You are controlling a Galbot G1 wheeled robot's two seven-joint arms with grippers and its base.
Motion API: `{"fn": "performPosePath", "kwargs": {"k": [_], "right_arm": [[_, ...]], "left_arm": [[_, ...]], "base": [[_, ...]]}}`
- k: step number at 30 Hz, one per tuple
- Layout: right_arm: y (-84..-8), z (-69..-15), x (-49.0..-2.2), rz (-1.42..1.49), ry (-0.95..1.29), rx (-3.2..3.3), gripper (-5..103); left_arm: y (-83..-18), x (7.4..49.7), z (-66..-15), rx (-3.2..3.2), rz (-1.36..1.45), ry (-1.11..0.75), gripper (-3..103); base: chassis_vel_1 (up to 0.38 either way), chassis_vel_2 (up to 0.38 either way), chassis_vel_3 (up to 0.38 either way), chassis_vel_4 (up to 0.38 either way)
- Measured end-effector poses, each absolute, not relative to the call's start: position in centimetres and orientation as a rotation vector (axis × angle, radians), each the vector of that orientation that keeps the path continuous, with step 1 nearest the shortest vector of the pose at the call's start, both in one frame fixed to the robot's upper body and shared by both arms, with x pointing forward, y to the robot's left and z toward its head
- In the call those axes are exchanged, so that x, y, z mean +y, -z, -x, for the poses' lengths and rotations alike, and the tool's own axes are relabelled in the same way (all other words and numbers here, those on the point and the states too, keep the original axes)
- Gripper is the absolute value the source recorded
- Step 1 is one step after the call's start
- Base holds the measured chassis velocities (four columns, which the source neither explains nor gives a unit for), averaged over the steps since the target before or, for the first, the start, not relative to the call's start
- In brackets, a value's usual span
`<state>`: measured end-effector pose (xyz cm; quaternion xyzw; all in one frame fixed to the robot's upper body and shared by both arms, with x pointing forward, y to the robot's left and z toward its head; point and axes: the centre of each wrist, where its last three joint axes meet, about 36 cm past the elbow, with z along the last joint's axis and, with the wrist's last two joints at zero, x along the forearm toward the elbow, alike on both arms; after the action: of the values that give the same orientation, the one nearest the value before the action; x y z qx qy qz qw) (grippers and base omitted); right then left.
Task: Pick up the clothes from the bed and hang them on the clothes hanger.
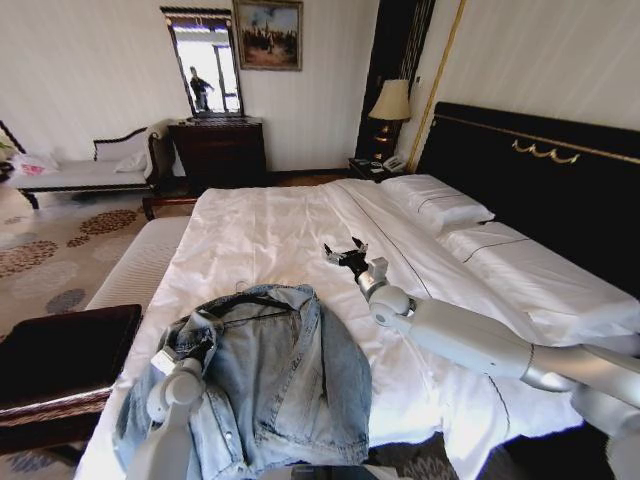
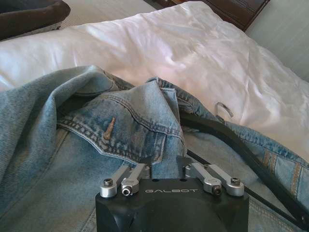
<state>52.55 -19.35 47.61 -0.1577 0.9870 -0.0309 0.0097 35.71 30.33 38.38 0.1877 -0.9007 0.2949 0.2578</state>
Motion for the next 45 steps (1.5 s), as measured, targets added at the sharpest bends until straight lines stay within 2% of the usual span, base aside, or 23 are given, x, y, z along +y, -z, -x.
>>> {"fn": "performPosePath", "kwargs": {"k": [1, 2, 4, 7, 10, 12, 15, 18, 19, 21, 22, 25, 28, 30, 31, 34, 36, 37, 38, 40, 44, 45], "right_arm": [[-47.5, -52.5, -19.2, 0.497, 0.096, 3.082, 100], [-47.5, -52.5, -19.2, 0.497, 0.096, 3.082, 100], [-47.5, -52.5, -18.9, 0.506, 0.094, 3.082, 100], [-47.4, -52.5, -18.9, 0.509, 0.095, 3.083, 100], [-47.3, -52.5, -18.9, 0.509, 0.099, 3.084, 100], [-47.2, -52.4, -18.9, 0.509, 0.101, 3.085, 100], [-47.0, -52.3, -18.7, 0.518, 0.105, 3.087, 100], [-47.0, -52.3, -18.5, 0.524, 0.104, 3.087, 100], [-47.0, -52.3, -18.5, 0.526, 0.105, 3.087, 100], [-46.9, -52.3, -18.6, 0.525, 0.108, 3.086, 100], [-46.9, -52.3, -18.6, 0.525, 0.108, 3.086, 100], [-46.8, -52.2, -19.0, 0.518, 0.12, 3.088, 100], [-46.8, -52.2, -19.1, 0.513, 0.123, 3.089, 100], [-46.8, -52.2, -19.2, 0.512, 0.124, 3.088, 100], [-46.8, -52.2, -19.2, 0.512, 0.124, 3.088, 100], [-46.8, -52.2, -19.1, 0.515, 0.122, 3.087, 100], [-46.8, -52.2, -19.1, 0.515, 0.121, 3.087, 100], [-46.8, -52.2, -19.0, 0.517, 0.121, 3.087, 100], [-46.8, -52.2, -19.0, 0.517, 0.121, 3.088, 100], [-46.8, -52.2, -19.0, 0.517, 0.121, 3.088, 100], [-46.7, -52.3, -18.9, 0.516, 0.123, 3.089, 100], [-46.7, -52.3, -18.9, 0.516, 0.123, 3.089, 100]], "left_arm": [[-38.2, 30.3, -36.0, -2.441, -0.512, -0.797, 36], [-38.2, 30.3, -36.0, -2.441, -0.512, -0.797, 36], [-37.9, 30.4, -36.6, -2.437, -0.516, -0.795, 47], [-37.7, 30.6, -37.1, -2.441, -0.513, -0.791, 53], [-37.7, 30.6, -37.7, -2.447, -0.502, -0.792, 69], [-37.7, 30.6, -37.9, -2.447, -0.5, -0.792, 69], [-37.7, 30.6, -38.6, -2.444, -0.486, -0.797, 85], [-37.6, 30.6, -38.9, -2.434, -0.478, -0.805, 90], [-37.5, 30.7, -38.9, -2.426, -0.475, -0.812, 96], [-37.3, 30.9, -39.1, -2.408, -0.469, -0.829, 89], [-37.3, 30.9, -39.1, -2.408, -0.469, -0.829, 89], [-37.0, 31.3, -39.2, -2.384, -0.461, -0.865, 73], [-37.0, 31.5, -39.3, -2.375, -0.457, -0.886, 68], [-37.1, 31.7, -39.4, -2.364, -0.446, -0.915, 57], [-37.1, 31.7, -39.4, -2.364, -0.446, -0.915, 57], [-37.3, 32.1, -39.5, -2.358, -0.437, -0.949, 40], [-37.4, 32.1, -39.5, -2.358, -0.436, -0.952, 40], [-37.5, 32.3, -39.5, -2.362, -0.432, -0.961, 30], [-37.6, 32.4, -39.5, -2.367, -0.428, -0.967, 24], [-37.7, 32.5, -39.4, -2.372, -0.426, -0.972, 24], [-37.9, 32.8, -39.2, -2.398, -0.424, -0.996, 3], [-37.9, 32.8, -39.2, -2.398, -0.424, -0.996, 3]], "base": [[0.0, 0.0, 0.0, 0.0], [0.0, 0.0, 0.0, 0.0], [0.0, 0.0, 0.0, 0.0], [0.0, 0.0, 0.0, 0.0], [0.0, 0.0, 0.0, 0.0], [0.0, 0.0, 0.0, 0.0], [0.0, 0.0, 0.0, 0.0], [0.0, 0.0, 0.0, 0.0], [0.0, 0.0, 0.0, 0.0], [0.0, 0.0, 0.0, 0.0], [0.0, 0.0, 0.0, 0.0], [0.0, 0.0, 0.0, 0.0], [0.0, 0.0, 0.0, 0.0], [0.0, 0.0, 0.0, 0.0], [0.0, 0.0, 0.0, 0.0], [0.0, 0.0, 0.0, 0.0], [0.0, 0.0, 0.0, 0.0], [0.0, 0.0, 0.0, 0.0], [0.0, 0.0, 0.0, 0.0], [0.0, 0.0, 0.0, 0.0], [0.0, 0.0, 0.0, 0.0], [0.0, 0.0, 0.0, 0.0]]}}
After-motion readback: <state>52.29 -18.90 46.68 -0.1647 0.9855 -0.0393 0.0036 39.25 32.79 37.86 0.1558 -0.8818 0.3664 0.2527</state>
